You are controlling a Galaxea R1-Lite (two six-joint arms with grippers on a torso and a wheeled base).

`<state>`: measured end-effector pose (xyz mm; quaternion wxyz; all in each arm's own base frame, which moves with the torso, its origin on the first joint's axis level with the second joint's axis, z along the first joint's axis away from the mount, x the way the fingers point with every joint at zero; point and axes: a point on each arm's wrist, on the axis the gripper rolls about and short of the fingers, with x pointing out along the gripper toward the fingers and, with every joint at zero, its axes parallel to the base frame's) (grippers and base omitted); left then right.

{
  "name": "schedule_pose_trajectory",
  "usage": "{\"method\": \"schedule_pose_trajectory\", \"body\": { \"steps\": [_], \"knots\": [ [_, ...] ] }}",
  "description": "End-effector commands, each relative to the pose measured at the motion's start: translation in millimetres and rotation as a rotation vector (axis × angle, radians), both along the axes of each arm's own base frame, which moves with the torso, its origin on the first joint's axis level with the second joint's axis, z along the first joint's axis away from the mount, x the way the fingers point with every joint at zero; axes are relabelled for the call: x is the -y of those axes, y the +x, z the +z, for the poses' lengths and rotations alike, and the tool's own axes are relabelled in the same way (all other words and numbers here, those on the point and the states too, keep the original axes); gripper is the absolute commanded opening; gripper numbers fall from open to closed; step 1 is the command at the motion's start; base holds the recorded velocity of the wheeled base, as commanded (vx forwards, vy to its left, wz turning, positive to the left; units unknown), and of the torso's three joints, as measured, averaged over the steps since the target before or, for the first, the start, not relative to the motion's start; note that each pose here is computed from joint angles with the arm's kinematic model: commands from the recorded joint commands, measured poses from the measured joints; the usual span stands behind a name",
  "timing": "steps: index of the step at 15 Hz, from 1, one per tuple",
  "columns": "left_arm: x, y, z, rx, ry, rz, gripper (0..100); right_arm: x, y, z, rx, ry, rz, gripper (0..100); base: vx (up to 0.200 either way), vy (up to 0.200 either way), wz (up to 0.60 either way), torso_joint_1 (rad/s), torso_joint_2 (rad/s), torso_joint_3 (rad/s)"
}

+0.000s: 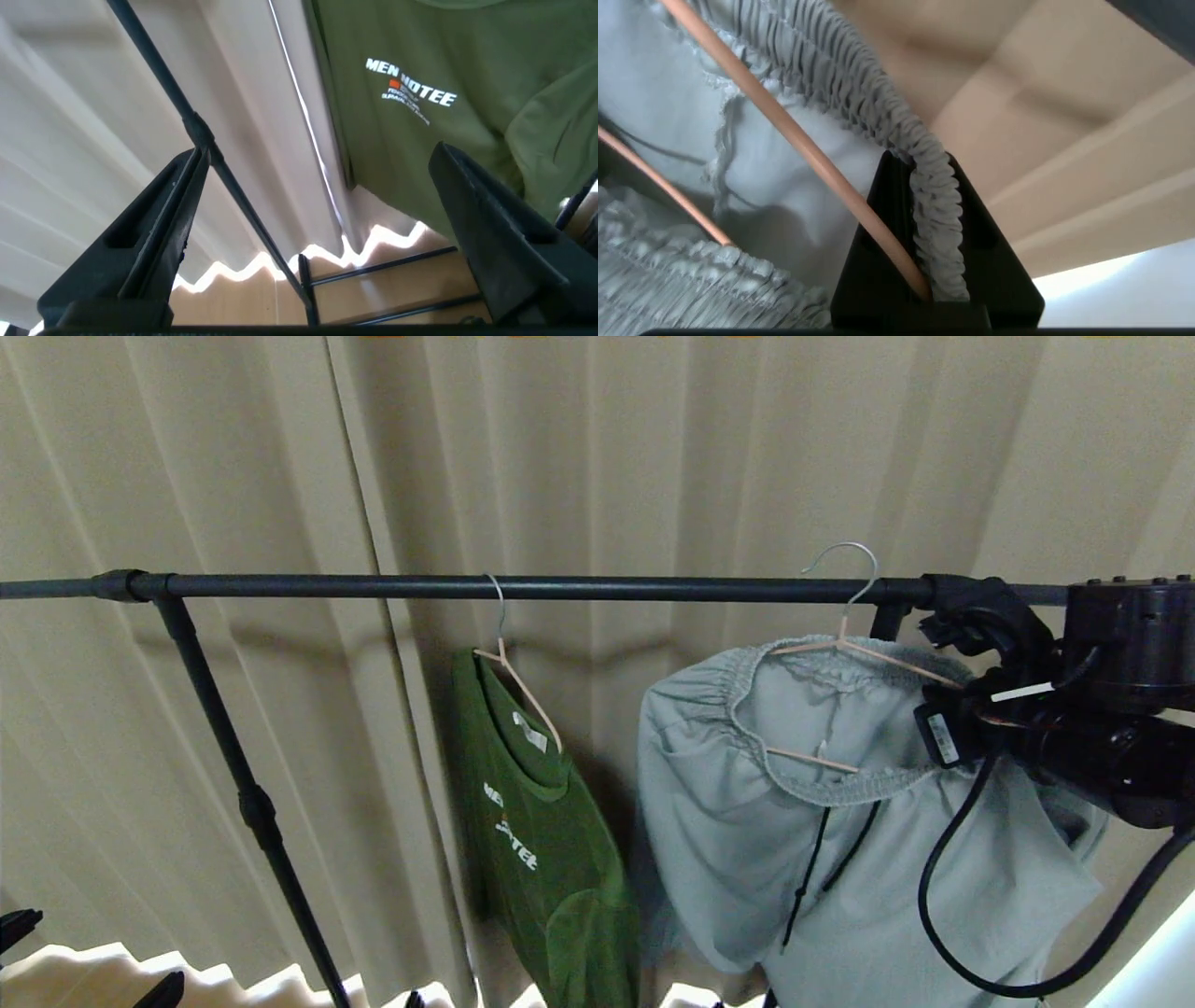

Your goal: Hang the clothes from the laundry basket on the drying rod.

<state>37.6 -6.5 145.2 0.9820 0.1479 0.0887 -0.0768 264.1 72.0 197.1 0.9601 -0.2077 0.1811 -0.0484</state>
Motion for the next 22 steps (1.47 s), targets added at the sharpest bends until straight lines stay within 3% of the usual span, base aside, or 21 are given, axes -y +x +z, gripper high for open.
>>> {"method": "schedule_pose_trajectory", "body": {
  "steps": [1, 7, 11, 17, 18, 22],
  "knots": [
    [0, 0, 0, 0.001, 0.013, -0.002, 100, -7, 19, -13, -0.042, -0.014, 0.002, 0, 0.0, 0.0, 0.0, 0.0, 0.0, 0.0],
    [0, 1, 0, -0.006, 0.017, -0.003, 100, -19, 29, -25, -0.076, -0.017, 0.029, 0, 0.0, 0.0, 0.0, 0.0, 0.0, 0.0],
    [0, 1, -2, -0.012, 0.019, -0.003, 100, -42, 26, -33, -0.092, 0.011, 0.082, 0, 0.0, 0.0, 0.0, 0.0, 0.0, 0.0],
    [0, -1, -2, 0.002, 0.014, -0.002, 100, -43, 23, -32, -0.086, 0.053, 0.076, 0, 0.0, 0.0, 0.0, 0.0, 0.0, 0.0],
    [0, -2, -2, 0.005, 0.013, -0.002, 100, -43, 21, -32, -0.086, 0.06, 0.074, 100, 0.0, 0.0, 0.0, 0.0, 0.0, 0.0],
    [-1, -5, -4, 0.015, 0.011, -0.002, 100, -43, 14, -33, -0.084, 0.134, 0.058, 100, 0.0, 0.0, 0.0, 0.0, 0.0, 0.0]
  ]
}}
